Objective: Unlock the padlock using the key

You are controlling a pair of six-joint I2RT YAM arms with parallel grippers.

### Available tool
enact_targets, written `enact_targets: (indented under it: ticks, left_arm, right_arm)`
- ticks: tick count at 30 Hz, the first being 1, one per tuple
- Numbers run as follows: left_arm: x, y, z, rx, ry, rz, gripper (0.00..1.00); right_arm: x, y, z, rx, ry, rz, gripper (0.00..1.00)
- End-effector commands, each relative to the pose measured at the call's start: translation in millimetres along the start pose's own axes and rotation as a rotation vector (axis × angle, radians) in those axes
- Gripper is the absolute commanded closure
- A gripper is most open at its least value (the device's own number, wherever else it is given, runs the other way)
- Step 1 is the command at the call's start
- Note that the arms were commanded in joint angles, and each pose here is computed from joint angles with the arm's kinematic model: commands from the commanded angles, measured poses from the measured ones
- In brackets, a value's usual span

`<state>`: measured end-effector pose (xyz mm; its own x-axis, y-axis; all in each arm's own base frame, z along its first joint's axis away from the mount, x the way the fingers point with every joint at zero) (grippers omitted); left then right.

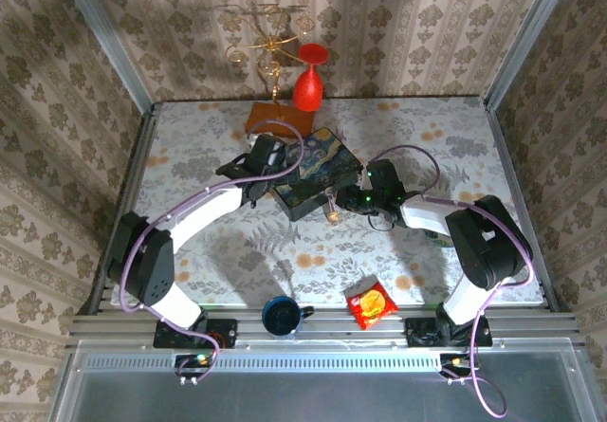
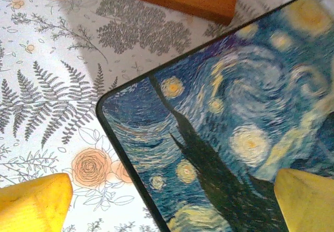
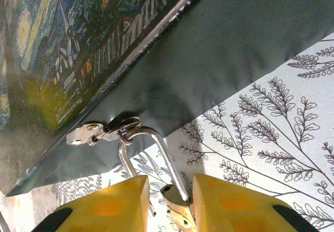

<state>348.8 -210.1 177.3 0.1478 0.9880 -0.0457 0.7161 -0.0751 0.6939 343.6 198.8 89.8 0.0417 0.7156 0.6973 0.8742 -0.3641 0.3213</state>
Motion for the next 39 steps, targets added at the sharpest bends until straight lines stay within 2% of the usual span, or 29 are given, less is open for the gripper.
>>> enact_targets:
  ticks: [1, 15, 33, 39]
  left_arm:
    - [7.0, 9.1, 4.3, -0.011, 0.056, 0.069, 0.00]
    - [14.6, -12.3, 26.8, 0.087, 0.127, 0.106, 0.00]
    - [16.3, -15.9, 27.3, 0.105, 0.138, 0.096, 0.00]
    - [15.8, -14.9, 26.7, 0.105, 0.136, 0.096, 0.00]
  right_arm:
    - [6.4, 5.4, 5.3, 0.002, 0.030, -0.028, 0.71]
    - [5.7, 2.9, 16.4, 0.029, 0.066, -0.043, 0.71]
    - [-2.9, -1.8, 28.0, 0.059, 0.069, -0.039, 0.71]
    - [-1.9, 0.1, 31.6, 0.057, 0.086, -0.039, 0.75]
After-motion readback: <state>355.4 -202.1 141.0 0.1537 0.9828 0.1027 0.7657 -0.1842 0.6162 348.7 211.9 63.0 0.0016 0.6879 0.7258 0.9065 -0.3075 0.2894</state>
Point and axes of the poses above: each hand's point on the last joint's axis, 136 mm out from that joint toward the fingers, its own z axis out along the fingers, its own x axis along the line the jaws close on, y = z × x, the point moved 4 cm from there along -z, back along the fingers, and after that the axes turned 9 degrees about z, right-handed, at the moved point
